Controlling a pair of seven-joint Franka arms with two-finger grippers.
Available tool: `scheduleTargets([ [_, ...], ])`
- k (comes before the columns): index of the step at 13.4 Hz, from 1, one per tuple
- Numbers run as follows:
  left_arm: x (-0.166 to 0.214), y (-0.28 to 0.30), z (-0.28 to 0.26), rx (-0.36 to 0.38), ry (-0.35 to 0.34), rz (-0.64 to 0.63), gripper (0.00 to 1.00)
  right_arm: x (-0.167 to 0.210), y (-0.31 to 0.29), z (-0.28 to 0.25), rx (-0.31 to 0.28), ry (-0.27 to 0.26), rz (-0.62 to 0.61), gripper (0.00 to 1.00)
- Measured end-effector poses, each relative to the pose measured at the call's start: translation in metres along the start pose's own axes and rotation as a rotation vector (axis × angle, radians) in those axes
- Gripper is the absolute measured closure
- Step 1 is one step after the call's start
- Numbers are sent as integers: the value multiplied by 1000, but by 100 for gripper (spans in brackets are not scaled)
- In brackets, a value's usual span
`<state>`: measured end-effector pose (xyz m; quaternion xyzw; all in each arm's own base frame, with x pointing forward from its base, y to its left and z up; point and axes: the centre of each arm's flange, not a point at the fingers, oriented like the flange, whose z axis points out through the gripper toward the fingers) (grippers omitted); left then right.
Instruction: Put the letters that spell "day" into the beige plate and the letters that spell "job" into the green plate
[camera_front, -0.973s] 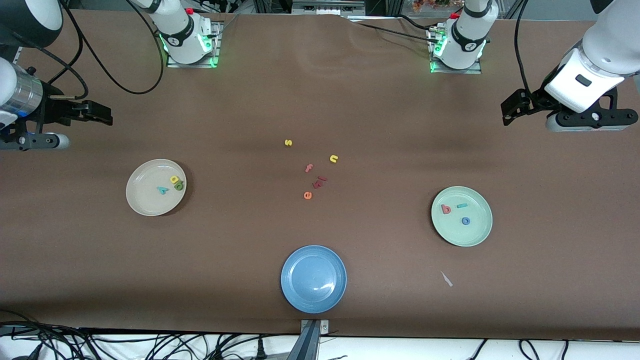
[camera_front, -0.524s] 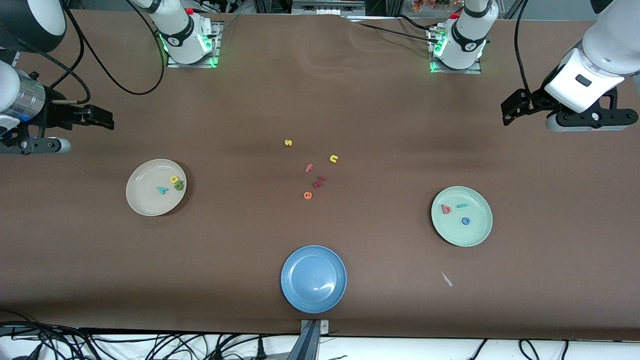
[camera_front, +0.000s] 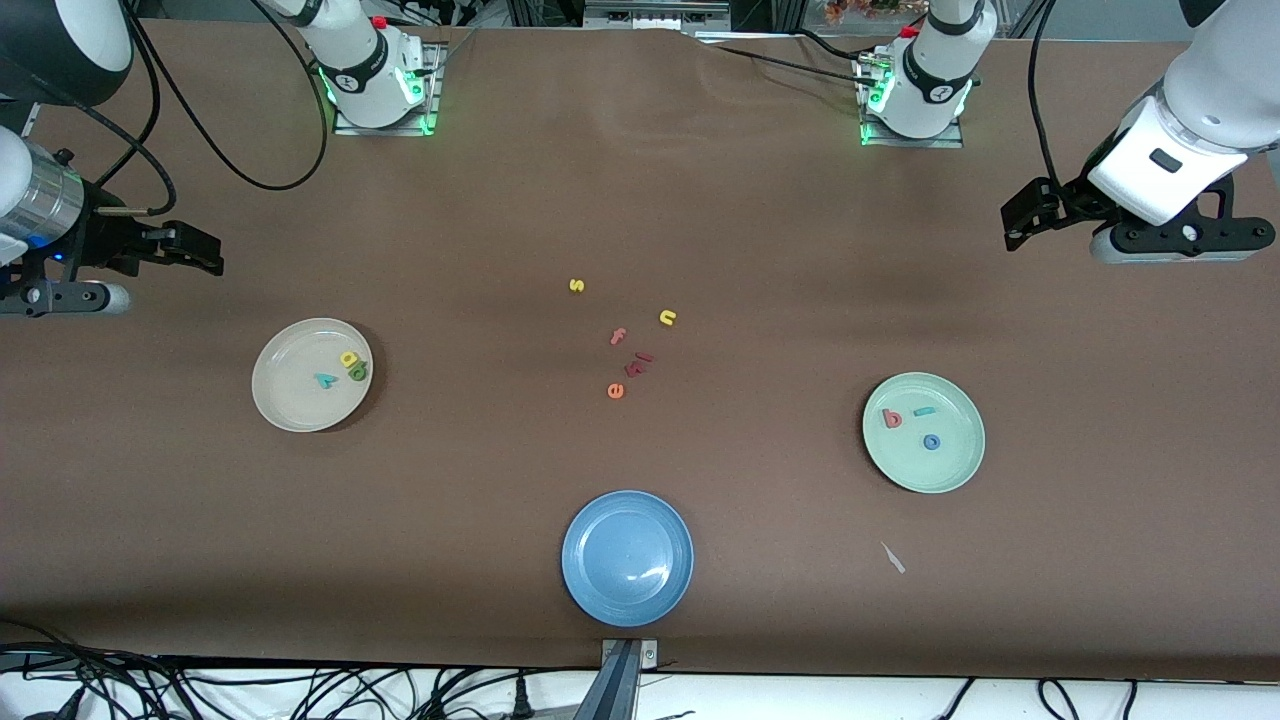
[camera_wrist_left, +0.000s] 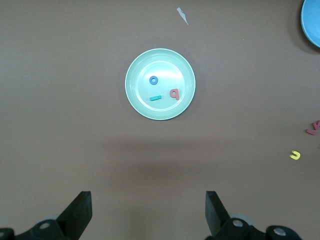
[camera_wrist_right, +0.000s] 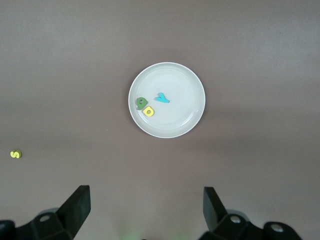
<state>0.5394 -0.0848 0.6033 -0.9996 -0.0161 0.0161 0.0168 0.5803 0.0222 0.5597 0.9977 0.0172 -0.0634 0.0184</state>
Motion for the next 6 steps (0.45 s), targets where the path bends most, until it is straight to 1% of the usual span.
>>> scheduleTargets([
  [6, 0, 0, 0, 0, 0, 0, 0, 1, 2, 0, 0, 7, 4, 0],
])
